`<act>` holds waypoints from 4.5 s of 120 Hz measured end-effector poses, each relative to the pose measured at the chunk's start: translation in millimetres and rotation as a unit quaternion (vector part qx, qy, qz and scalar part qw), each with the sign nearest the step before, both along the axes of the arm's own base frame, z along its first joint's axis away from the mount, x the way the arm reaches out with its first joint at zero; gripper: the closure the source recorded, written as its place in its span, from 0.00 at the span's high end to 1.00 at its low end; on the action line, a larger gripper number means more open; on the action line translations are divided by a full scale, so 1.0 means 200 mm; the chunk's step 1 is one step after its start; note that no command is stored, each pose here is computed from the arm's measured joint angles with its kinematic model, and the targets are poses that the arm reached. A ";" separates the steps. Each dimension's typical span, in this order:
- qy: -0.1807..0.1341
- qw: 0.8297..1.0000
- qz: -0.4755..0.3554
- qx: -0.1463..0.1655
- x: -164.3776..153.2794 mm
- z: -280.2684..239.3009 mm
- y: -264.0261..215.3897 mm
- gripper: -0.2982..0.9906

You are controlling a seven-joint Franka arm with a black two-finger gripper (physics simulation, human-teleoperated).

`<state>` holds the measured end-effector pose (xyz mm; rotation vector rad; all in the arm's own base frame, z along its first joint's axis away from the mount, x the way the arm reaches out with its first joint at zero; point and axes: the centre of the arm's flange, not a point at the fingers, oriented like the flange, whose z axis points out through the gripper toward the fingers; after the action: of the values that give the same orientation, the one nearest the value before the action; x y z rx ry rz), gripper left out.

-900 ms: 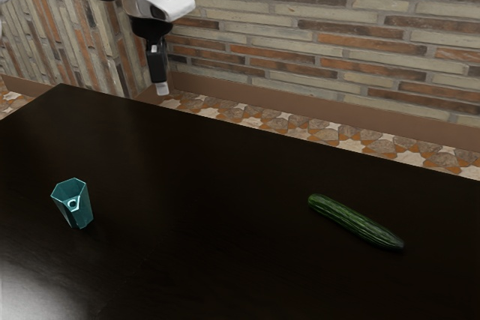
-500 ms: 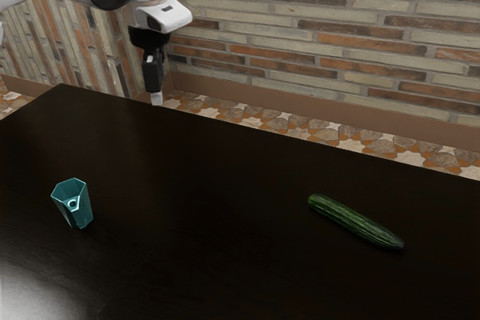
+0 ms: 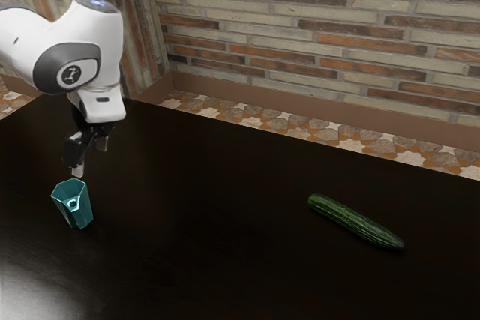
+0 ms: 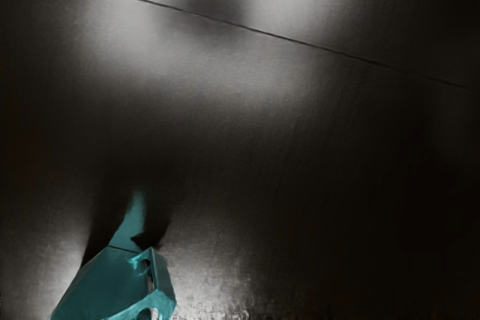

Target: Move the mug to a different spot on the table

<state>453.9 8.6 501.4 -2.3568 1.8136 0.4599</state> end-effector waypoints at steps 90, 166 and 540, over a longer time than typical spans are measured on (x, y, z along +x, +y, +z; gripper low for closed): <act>0.058 0.923 -0.381 -0.008 -0.23 -0.69 0.47 0.77; 0.074 0.872 -0.484 -0.019 -0.14 -1.08 0.66 0.75; -0.020 0.747 -0.664 -0.011 0.15 -1.24 -0.23 0.67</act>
<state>483.7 -37.4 252.8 -0.5394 2.7780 0.1371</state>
